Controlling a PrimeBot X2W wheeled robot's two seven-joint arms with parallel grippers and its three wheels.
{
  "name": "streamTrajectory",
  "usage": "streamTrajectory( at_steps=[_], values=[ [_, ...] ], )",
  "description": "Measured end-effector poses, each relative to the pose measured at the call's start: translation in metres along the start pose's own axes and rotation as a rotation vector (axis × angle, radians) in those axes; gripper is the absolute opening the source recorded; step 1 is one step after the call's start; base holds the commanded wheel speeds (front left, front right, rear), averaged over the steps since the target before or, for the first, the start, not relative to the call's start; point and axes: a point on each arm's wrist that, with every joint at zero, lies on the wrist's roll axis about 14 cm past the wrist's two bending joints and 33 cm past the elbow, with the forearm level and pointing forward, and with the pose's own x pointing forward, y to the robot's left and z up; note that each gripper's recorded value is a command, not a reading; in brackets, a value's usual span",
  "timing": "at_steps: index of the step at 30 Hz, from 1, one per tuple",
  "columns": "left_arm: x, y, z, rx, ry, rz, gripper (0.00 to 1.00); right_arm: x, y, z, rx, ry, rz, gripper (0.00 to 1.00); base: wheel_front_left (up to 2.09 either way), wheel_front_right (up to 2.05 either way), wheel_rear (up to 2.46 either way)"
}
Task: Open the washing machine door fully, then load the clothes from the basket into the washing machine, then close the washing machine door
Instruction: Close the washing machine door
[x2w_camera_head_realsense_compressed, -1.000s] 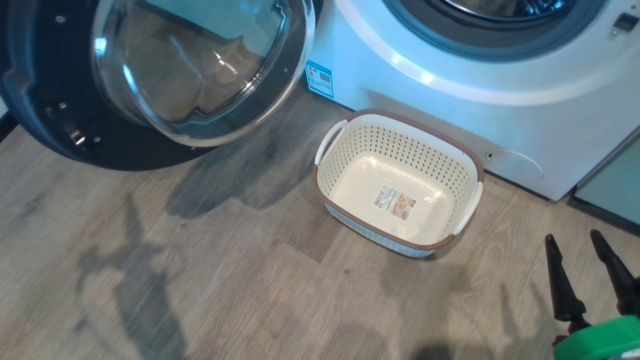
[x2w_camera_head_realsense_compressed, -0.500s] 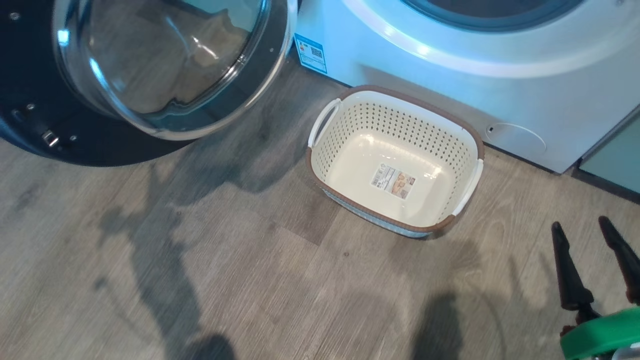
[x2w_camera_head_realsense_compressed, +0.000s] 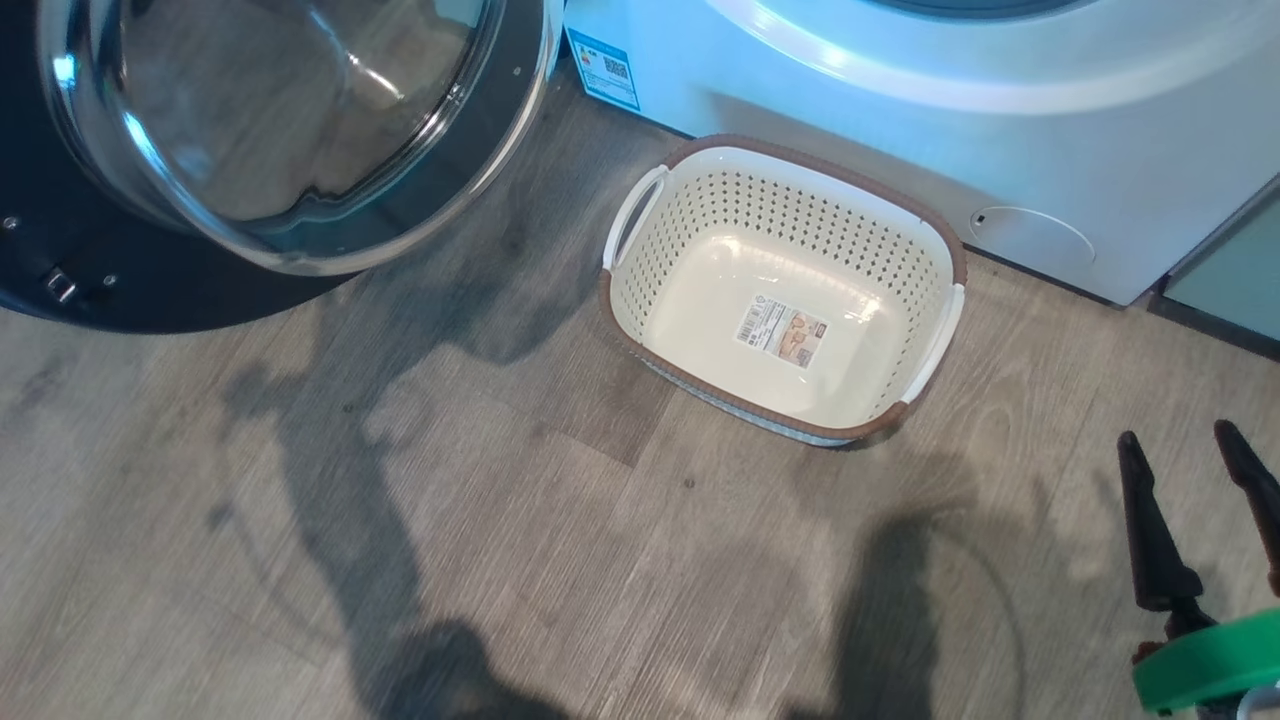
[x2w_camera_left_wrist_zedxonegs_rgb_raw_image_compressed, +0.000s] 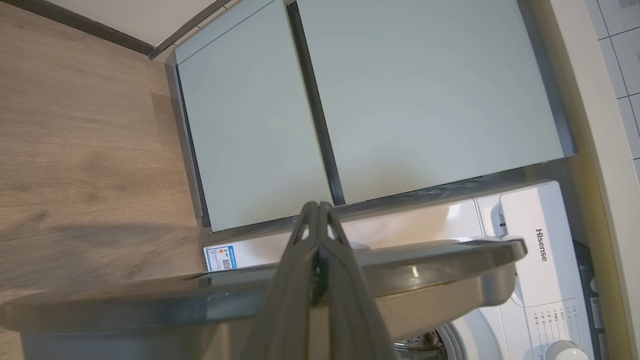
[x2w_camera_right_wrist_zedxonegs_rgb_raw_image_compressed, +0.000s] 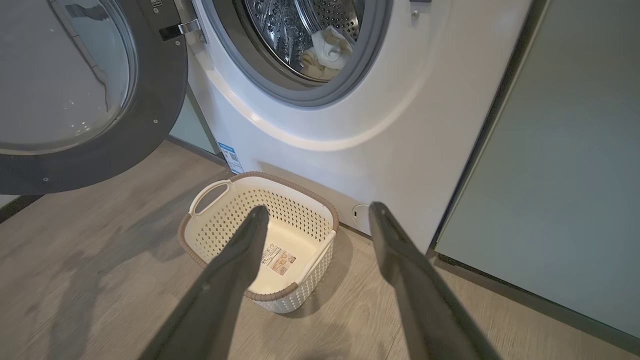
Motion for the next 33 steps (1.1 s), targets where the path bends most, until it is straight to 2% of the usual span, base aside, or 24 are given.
streamTrajectory(
  at_steps=[23, 33],
  values=[
    [-0.005, -0.005, -0.015, 0.057, 0.132, -0.024, 0.0, 0.01, 0.006, 0.001, -0.006, -0.001, 0.025, 1.0, 0.0, 0.0, 0.0],
    [-0.009, -0.021, -0.028, 0.051, 0.203, -0.087, 0.0, 0.009, 0.008, 0.001, -0.008, 0.002, 0.03, 1.0, 0.0, 0.0, 0.0]
  ],
)
